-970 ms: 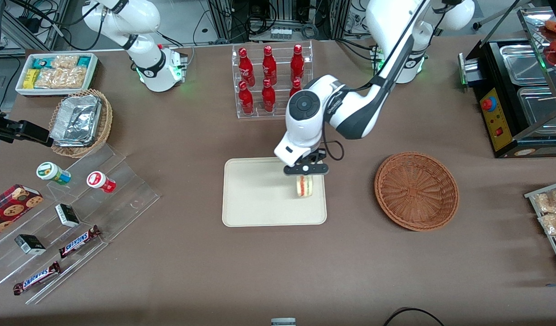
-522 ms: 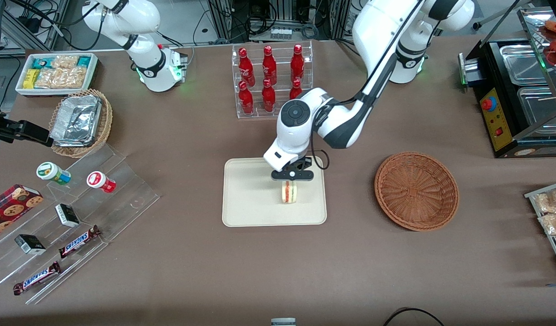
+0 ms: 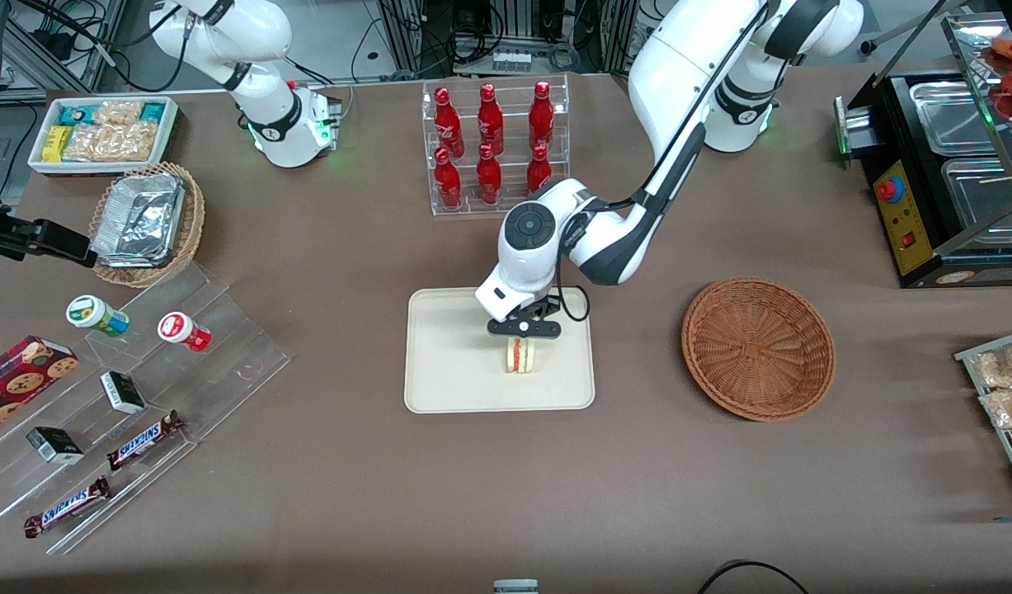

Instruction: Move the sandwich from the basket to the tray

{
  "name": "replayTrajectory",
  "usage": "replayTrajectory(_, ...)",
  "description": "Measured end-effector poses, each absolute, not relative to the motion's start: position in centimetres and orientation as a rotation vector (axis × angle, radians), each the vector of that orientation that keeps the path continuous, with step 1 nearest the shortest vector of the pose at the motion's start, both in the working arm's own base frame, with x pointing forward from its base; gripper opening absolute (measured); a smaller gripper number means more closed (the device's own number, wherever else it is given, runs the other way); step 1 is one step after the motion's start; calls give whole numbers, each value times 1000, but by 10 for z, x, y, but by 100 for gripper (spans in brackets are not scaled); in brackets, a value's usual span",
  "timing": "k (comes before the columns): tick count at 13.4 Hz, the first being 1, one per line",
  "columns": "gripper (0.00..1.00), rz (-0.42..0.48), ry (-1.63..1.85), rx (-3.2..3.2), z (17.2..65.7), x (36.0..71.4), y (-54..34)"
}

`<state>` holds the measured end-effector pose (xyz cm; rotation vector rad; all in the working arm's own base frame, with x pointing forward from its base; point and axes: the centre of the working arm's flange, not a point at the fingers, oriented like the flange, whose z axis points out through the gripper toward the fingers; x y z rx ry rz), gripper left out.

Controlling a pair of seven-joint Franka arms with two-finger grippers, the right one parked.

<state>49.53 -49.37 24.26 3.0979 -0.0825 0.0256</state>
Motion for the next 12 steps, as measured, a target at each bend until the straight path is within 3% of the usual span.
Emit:
replayTrajectory(2,31,25,-83,3098,242,495,-494)
replayTrajectory(7,83,27,-82,3097,243,496,-494)
replayTrajectory(9,100,31,-80,3095,244,497,-494)
replayTrajectory(12,100,35,-72,3095,247,501,-492)
